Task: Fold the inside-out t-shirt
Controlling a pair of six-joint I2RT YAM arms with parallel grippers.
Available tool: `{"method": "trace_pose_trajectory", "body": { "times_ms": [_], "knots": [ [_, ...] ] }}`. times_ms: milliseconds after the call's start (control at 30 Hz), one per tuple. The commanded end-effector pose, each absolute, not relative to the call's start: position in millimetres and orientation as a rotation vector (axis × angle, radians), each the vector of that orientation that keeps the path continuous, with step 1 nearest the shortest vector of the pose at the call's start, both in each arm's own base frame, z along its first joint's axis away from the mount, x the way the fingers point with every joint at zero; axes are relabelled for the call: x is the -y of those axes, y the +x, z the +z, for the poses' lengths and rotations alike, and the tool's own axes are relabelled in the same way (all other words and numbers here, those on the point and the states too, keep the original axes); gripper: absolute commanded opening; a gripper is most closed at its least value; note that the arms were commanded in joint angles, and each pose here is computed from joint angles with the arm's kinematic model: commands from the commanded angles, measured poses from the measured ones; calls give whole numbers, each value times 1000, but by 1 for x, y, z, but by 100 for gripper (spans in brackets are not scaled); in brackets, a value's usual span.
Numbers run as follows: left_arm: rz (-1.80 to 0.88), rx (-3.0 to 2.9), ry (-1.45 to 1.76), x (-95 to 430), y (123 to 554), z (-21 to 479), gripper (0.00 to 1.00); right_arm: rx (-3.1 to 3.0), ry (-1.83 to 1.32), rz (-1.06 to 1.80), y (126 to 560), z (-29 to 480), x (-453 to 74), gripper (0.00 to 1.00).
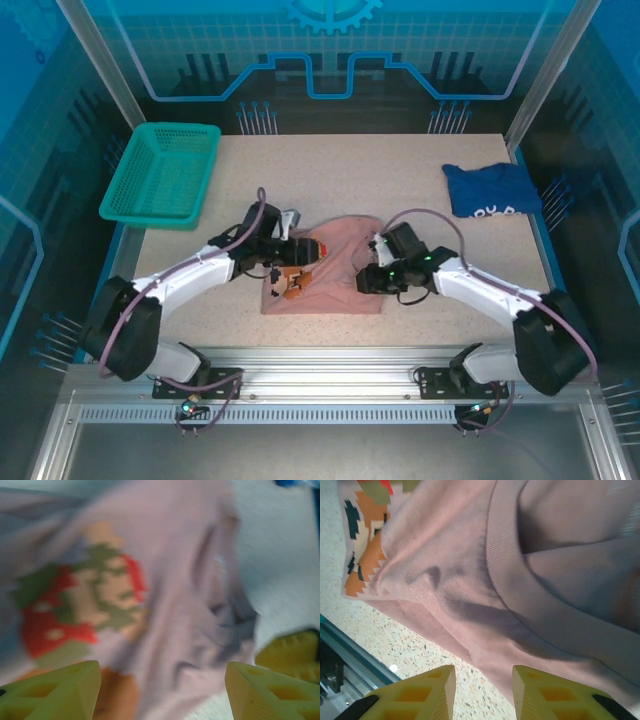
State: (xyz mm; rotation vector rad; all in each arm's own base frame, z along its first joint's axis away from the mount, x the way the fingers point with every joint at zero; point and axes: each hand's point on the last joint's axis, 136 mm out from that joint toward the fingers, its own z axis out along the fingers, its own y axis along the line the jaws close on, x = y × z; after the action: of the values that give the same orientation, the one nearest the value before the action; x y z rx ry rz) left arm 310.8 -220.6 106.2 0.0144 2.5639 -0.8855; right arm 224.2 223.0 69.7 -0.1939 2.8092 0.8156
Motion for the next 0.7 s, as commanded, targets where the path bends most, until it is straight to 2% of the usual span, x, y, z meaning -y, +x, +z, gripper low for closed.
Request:
{"method": "trace_pose_trajectory", "body": {
  "times_ms": [0,167,300,533,667],
  "knots": [
    [-822,-2634,-138,205,333,87,67,-2865,-143,734,232,49,-231,32],
    [-730,-2676,-234,187,385,57,67,-3040,-68,481,221,12,-199,25],
    [-656,-2746,-305,171,401,30,66,-3106,-10,331,217,5,-176,21],
    [-577,-2787,-377,150,395,17,65,-3168,30,127,221,2,-140,16],
    [-618,-2799,-368,155,365,19,65,-3113,37,117,258,22,-132,16]
  ]
}}
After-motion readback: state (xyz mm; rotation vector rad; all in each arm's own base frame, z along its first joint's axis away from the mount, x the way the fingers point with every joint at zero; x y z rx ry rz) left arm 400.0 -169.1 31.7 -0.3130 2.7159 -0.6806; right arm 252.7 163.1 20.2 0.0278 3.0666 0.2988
